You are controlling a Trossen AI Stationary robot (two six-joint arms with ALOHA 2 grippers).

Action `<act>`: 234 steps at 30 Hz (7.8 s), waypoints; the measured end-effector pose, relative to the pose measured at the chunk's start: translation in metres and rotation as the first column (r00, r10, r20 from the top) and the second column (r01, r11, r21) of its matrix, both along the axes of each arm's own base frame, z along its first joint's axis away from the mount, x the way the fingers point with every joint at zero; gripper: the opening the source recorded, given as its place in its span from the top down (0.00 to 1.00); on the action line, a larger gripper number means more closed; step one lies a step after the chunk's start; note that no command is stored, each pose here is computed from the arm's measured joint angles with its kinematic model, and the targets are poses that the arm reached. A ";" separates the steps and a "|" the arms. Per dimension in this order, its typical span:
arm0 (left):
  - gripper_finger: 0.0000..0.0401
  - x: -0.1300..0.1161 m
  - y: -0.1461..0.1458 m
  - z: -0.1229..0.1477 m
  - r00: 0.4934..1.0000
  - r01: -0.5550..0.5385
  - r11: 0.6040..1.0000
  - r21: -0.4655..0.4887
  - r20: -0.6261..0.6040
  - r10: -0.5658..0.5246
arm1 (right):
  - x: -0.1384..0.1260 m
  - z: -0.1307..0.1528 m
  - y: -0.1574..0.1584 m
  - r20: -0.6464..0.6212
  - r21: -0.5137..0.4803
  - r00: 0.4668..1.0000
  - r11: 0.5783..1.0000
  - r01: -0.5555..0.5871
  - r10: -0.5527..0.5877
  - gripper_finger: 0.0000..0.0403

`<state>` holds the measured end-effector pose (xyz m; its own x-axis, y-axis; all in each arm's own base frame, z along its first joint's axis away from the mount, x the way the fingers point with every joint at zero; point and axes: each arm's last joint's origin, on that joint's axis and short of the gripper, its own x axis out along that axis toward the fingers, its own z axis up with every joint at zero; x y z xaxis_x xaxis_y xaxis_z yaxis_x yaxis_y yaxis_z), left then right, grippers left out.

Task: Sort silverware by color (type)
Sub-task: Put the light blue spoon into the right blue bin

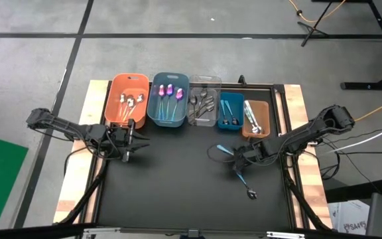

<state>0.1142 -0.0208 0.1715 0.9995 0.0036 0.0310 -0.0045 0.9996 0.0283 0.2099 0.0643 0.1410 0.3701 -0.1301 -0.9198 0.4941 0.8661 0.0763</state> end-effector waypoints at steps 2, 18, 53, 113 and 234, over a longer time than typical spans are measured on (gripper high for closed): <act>0.76 0.000 0.000 0.000 1.000 0.000 1.000 0.000 0.000 0.000 | 0.000 0.005 0.001 0.019 0.032 1.000 0.999 -0.017 0.017 1.00; 0.76 0.000 0.000 0.000 1.000 -0.008 1.000 0.000 0.000 0.008 | -0.017 0.078 -0.008 0.455 0.044 0.890 0.999 -0.026 0.003 1.00; 0.76 -0.013 0.015 0.016 0.971 -0.199 0.965 0.171 0.171 0.170 | -0.027 0.094 -0.123 0.535 -0.001 0.731 0.865 0.502 -0.424 1.00; 0.76 -0.019 0.016 0.009 0.977 -0.192 0.975 0.115 0.111 0.180 | 0.012 0.019 -0.163 0.296 -0.057 0.765 0.789 0.612 -0.573 0.77; 0.76 -0.019 0.016 0.010 0.977 -0.193 0.975 0.114 0.113 0.180 | -0.024 0.090 -0.068 0.577 -0.209 0.742 0.817 0.537 -0.340 1.00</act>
